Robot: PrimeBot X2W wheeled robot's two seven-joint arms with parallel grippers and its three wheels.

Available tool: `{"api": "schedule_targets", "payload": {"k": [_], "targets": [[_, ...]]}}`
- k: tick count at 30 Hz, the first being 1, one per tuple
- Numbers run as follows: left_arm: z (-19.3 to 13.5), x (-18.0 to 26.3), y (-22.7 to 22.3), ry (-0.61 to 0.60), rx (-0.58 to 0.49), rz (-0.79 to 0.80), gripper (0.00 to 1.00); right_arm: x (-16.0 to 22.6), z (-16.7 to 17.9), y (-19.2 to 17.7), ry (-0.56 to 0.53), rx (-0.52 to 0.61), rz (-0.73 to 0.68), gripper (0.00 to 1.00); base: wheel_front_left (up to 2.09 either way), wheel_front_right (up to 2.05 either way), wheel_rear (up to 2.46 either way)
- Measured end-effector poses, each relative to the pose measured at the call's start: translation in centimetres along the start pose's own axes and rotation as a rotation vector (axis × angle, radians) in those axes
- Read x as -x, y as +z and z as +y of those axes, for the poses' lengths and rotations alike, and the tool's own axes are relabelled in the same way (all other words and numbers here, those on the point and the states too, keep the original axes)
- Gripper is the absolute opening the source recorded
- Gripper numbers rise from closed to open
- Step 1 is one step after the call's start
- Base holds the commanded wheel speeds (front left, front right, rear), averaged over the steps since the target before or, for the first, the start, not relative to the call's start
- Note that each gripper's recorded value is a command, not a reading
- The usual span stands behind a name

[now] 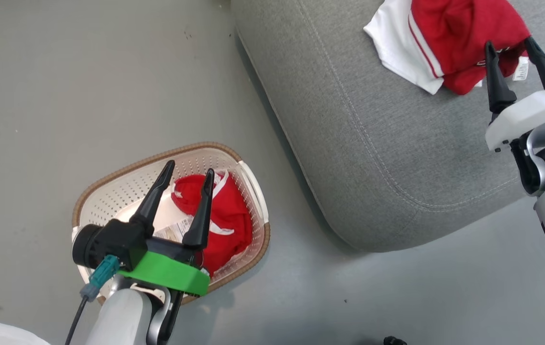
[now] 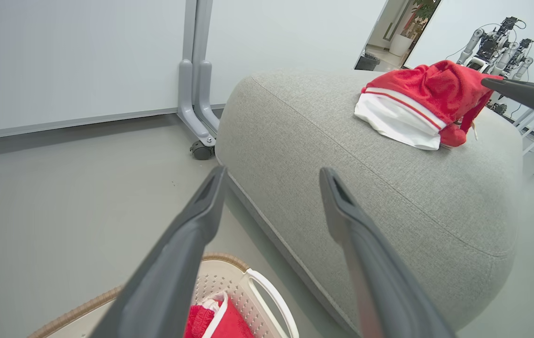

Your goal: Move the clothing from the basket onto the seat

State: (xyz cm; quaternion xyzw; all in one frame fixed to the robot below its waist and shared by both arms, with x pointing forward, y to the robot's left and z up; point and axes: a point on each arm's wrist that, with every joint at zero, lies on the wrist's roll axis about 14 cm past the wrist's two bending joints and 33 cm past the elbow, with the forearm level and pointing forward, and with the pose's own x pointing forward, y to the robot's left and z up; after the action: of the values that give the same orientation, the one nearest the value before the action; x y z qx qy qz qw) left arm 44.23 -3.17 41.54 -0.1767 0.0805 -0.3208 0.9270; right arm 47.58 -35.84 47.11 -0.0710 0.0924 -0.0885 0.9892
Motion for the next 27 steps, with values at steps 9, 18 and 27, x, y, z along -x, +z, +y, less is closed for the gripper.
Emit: {"api": "schedule_targets", "payload": {"k": [9, 18, 27], "targets": [[-2.1, 1.3, 3.5, 0.007, -0.018, -0.074, 1.00, 5.1, -1.3, 5.4, 0.001, -0.022, -0.180, 1.00, 0.00, 0.00, 0.00], [-2.9, 3.0, 6.2, 0.035, -0.045, -0.140, 1.00, 9.9, 2.8, 9.6, 0.093, -0.036, -0.374, 1.00, 0.00, 0.00, 0.00], [-0.9, 6.8, 7.8, 0.151, -0.030, -0.185, 1.00, 14.0, 8.3, 9.9, 0.207, -0.124, -0.443, 1.00, 0.00, 0.00, 0.00]]}}
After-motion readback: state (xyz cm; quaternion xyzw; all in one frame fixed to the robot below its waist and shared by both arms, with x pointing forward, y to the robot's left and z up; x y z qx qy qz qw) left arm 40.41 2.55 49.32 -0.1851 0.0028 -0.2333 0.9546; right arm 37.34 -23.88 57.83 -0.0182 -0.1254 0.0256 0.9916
